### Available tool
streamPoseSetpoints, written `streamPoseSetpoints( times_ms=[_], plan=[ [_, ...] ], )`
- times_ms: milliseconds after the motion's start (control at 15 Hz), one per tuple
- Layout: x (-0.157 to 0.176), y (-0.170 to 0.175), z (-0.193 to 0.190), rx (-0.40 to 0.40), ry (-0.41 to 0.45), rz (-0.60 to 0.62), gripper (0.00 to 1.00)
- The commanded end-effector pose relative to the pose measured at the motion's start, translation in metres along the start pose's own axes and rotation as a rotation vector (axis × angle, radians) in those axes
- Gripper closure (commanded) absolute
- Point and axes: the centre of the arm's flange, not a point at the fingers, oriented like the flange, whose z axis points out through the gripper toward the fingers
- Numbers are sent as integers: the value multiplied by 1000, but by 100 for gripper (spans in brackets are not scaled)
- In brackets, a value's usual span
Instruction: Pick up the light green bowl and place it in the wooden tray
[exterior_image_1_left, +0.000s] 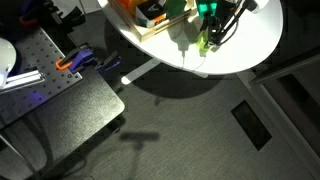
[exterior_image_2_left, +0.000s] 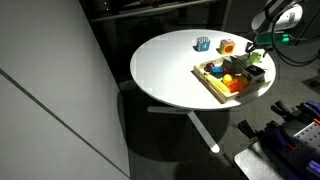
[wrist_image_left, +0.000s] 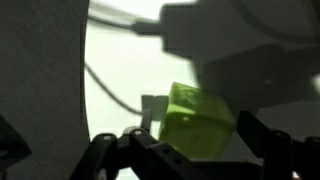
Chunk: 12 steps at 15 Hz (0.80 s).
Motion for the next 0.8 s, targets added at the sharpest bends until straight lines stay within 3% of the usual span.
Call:
streamPoseSetpoints(
  times_ms=[0, 200, 733],
  plan=[
    [9, -6, 2, -6, 8, 26, 44],
    [10, -8, -13, 1, 11, 5, 66],
    [-1, -15, -74, 10, -22, -119, 71]
  ],
)
